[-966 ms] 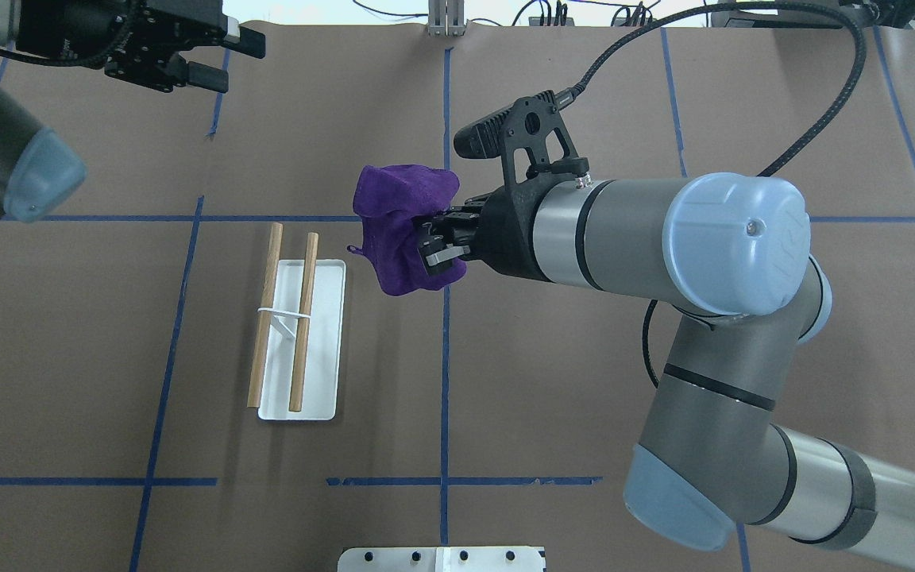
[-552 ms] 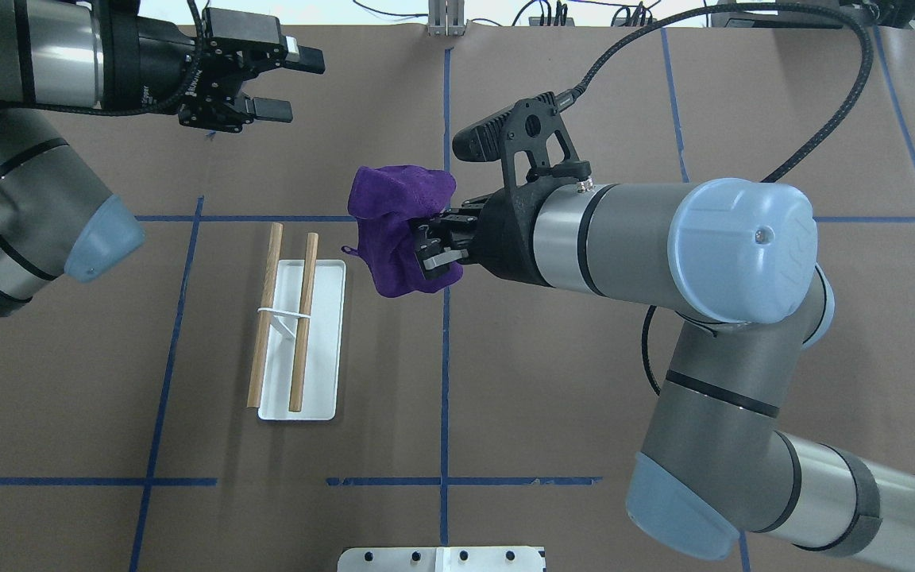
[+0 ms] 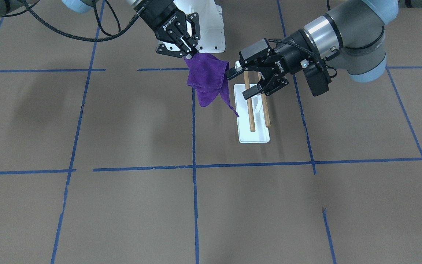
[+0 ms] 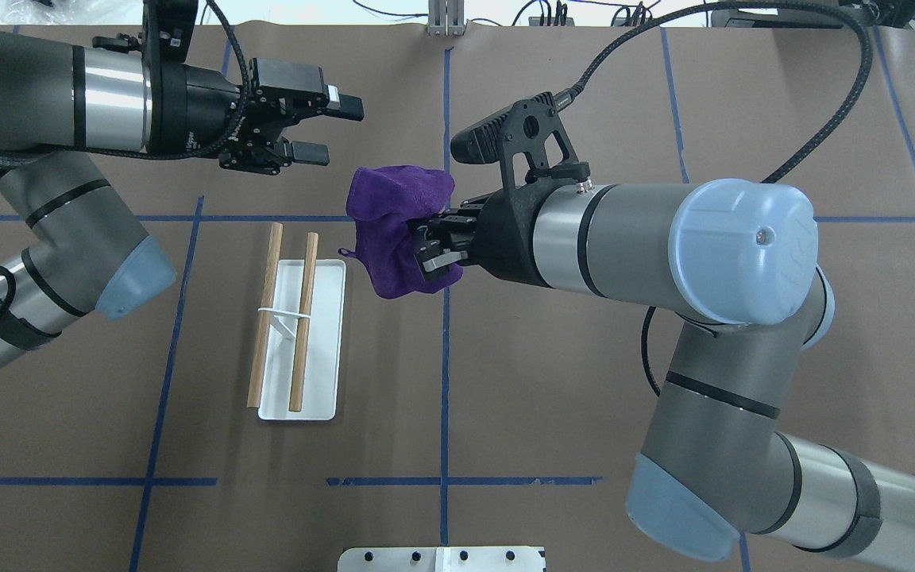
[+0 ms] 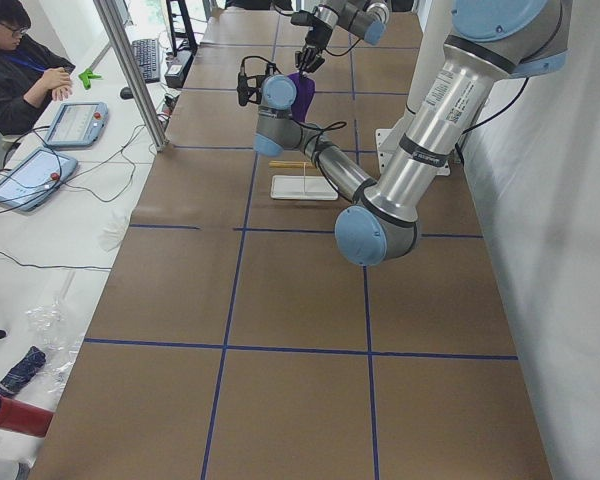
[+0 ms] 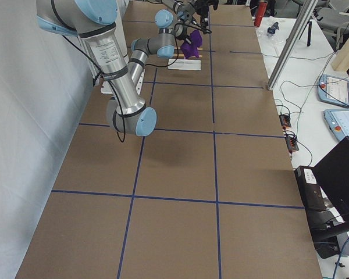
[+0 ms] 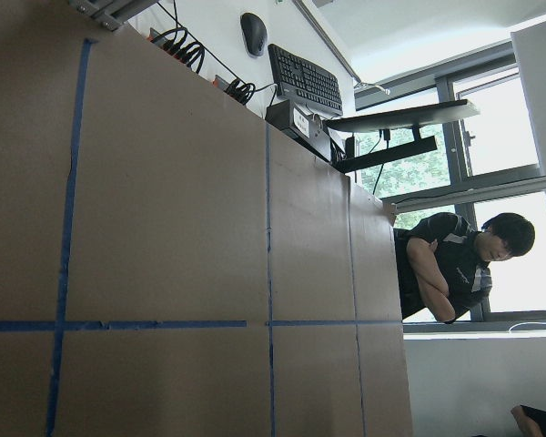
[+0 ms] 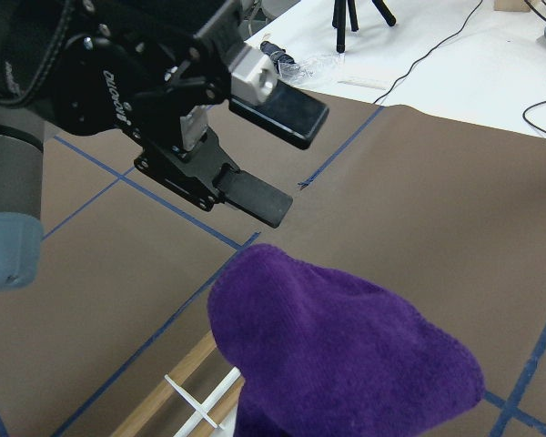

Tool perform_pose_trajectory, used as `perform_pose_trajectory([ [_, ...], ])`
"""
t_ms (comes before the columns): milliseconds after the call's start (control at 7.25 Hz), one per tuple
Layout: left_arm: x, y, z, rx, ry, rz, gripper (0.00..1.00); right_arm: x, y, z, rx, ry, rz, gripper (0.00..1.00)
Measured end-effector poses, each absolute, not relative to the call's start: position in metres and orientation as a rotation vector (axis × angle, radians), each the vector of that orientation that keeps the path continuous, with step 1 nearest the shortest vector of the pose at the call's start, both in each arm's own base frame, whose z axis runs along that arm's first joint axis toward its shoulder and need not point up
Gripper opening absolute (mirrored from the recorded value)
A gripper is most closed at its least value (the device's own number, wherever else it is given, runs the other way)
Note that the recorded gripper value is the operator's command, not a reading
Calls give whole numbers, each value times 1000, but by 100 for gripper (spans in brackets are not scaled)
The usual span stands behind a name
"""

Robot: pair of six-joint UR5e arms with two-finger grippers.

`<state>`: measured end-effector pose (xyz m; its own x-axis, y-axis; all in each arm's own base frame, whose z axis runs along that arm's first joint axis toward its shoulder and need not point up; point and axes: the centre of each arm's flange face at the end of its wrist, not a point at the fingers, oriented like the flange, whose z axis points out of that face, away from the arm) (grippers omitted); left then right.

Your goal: Hang towel on rack

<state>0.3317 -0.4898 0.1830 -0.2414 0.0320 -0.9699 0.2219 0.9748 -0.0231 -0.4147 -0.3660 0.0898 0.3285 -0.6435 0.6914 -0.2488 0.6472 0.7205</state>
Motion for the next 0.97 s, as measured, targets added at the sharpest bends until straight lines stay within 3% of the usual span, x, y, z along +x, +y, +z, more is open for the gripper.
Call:
perform_pose_trajectory([
  [276, 345, -479, 178, 155, 1822, -160, 90, -415, -366, 89, 881, -1247, -308, 0],
  [966, 353, -471, 166, 137, 1838, -134, 42, -414, -366, 86, 886, -1252, -307, 0],
])
